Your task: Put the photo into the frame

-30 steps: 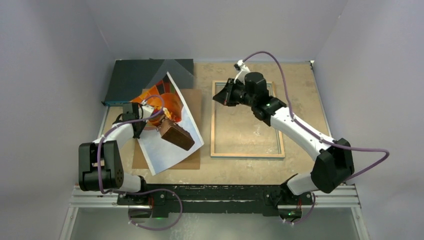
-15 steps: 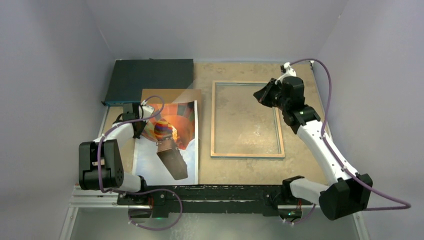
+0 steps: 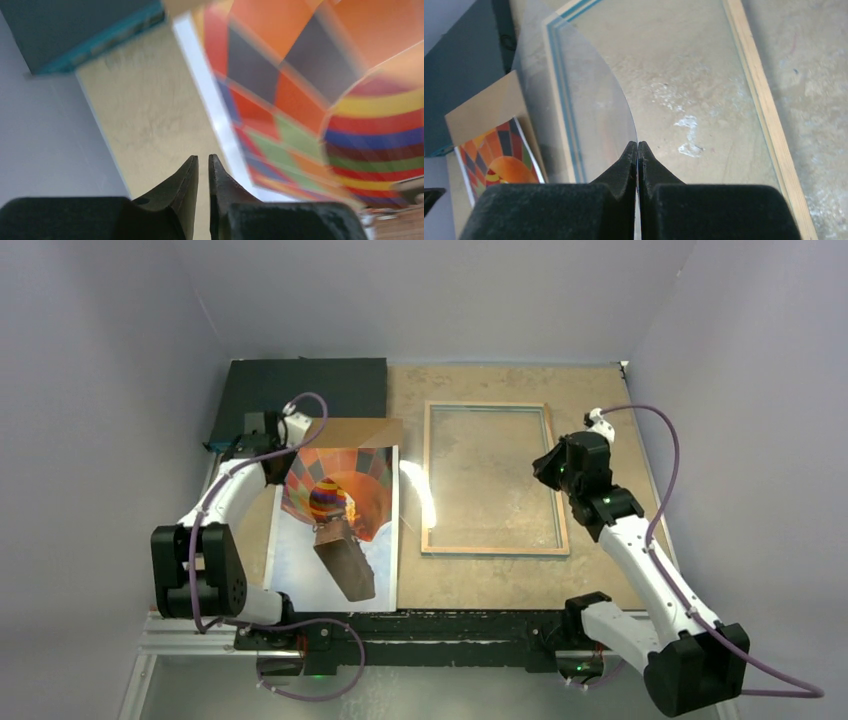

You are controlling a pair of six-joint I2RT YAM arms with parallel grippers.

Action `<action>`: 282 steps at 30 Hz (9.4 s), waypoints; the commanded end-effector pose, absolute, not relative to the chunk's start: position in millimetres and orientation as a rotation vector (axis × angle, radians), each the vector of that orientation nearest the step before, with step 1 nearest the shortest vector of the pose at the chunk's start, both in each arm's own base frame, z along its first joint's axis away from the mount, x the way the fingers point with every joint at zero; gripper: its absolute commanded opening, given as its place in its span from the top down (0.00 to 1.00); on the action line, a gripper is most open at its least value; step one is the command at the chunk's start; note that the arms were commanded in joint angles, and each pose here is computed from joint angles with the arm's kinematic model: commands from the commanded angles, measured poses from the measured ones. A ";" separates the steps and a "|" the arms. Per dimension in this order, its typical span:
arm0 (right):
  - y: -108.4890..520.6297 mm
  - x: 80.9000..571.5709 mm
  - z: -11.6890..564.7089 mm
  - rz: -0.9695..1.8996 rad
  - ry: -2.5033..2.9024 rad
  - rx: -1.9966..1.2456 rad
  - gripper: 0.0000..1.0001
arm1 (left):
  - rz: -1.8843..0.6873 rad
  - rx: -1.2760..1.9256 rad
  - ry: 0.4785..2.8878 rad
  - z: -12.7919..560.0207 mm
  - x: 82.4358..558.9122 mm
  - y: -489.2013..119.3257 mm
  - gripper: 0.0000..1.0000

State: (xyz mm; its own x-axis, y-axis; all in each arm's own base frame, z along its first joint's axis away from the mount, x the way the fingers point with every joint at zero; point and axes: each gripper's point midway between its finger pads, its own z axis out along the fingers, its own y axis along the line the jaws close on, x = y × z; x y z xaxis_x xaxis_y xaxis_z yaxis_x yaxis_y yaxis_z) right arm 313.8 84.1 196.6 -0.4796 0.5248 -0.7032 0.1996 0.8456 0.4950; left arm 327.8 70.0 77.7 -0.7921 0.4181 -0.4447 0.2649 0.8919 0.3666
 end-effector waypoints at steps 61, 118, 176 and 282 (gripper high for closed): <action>222.5 526.4 181.1 0.814 2.146 -0.411 0.04 | 0.188 0.866 2.286 159.7 376.3 -137.6 0.66; 278.4 474.9 118.7 1.708 1.938 -0.685 0.93 | 0.386 0.739 2.278 185.8 367.5 -72.9 0.60; 35.2 391.5 114.5 0.745 2.044 0.558 1.00 | 0.303 0.761 2.302 170.9 371.9 -87.3 0.65; 141.4 392.7 382.5 1.233 1.517 0.539 1.00 | -0.107 1.338 1.700 288.5 297.6 -250.7 0.16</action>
